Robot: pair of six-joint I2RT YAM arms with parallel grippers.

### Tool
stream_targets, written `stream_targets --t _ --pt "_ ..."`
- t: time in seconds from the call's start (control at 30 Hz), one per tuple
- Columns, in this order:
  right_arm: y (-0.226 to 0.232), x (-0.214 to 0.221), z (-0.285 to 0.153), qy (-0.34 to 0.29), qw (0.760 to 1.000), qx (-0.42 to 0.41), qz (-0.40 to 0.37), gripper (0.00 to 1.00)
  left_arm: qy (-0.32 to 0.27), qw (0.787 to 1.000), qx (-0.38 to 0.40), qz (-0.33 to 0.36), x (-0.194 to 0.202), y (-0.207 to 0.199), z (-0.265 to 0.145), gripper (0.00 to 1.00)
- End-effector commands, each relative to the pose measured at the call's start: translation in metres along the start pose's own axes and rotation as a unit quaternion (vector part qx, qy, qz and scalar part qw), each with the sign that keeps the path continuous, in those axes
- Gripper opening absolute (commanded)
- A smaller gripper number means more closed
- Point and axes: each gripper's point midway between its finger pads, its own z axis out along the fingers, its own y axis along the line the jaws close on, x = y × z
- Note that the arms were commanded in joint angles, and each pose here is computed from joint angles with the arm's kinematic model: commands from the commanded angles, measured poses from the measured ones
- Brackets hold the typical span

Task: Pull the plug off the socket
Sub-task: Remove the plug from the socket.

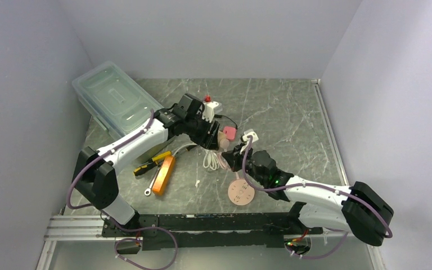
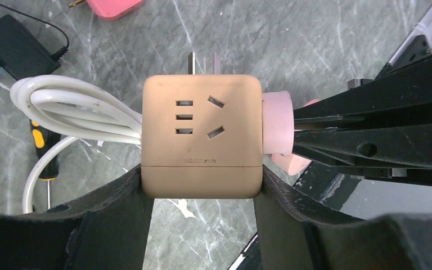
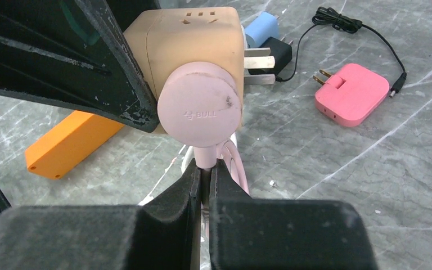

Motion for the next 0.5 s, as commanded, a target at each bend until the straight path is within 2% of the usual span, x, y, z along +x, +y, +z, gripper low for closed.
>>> stream_targets --t 0.0,0.13,0.2,0.47 --pt "-0.007 -0.025 0.006 -0.041 0.999 0.027 0.012 0.00 -0.066 0.997 -0.044 -0.014 -0.028 0.042 -0.027 0.00" --pt "-0.008 -0.009 0.021 -0.002 0.999 0.039 0.010 0.00 -0.112 0.991 0.064 -0.036 -0.043 0.015 -0.045 0.00" --pt "-0.009 0.000 0.029 0.017 0.999 0.045 0.008 0.00 -0.128 0.987 0.091 -0.038 -0.049 0.008 -0.054 0.00" --pt "-0.007 0.023 0.048 0.070 0.996 0.051 0.000 0.00 -0.140 0.979 0.136 -0.055 -0.055 0.006 -0.063 0.00"
